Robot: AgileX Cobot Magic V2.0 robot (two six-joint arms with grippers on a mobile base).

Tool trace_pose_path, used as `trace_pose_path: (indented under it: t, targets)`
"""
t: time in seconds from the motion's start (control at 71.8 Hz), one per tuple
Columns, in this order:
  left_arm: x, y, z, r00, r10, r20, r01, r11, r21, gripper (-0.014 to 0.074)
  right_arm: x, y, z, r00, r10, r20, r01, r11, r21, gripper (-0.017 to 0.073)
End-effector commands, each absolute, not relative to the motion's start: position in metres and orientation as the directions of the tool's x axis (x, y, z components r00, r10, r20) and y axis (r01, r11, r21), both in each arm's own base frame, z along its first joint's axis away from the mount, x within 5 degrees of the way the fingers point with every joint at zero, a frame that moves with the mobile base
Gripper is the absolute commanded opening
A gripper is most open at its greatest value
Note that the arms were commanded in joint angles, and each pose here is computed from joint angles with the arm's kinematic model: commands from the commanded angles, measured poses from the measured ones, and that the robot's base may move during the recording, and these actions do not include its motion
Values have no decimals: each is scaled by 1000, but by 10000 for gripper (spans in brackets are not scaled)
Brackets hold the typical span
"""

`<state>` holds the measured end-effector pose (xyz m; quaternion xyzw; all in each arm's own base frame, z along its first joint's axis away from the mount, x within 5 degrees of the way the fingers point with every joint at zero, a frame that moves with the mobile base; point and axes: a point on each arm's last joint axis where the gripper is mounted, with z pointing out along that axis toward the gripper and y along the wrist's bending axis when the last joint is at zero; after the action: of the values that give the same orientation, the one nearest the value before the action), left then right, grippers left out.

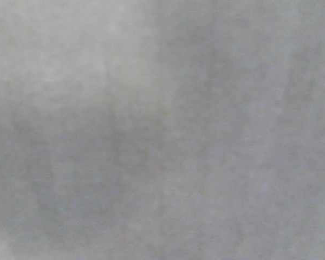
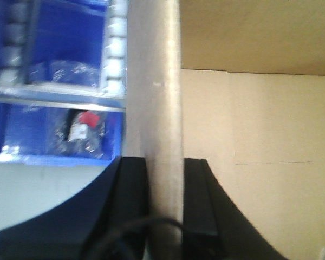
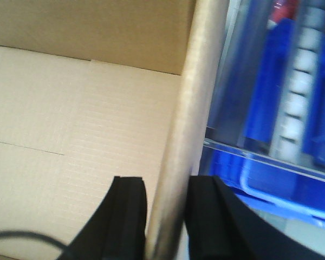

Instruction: Grab box from left shelf to table start

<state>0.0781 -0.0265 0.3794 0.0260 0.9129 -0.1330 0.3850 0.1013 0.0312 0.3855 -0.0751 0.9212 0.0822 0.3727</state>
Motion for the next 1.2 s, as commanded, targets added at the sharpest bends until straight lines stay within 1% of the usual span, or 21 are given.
trace_pose_path:
  t: [0.0, 1.183]
  targets:
    - [76, -38, 402, -614, -168, -771, 221, 902, -372, -104, 104, 31, 402, -600, -86, -795, -231, 970, 70, 67]
    - [76, -38, 402, -614, -168, -771, 221, 902, -372, -104, 104, 31, 402, -600, -86, -795, -231, 970, 70, 67]
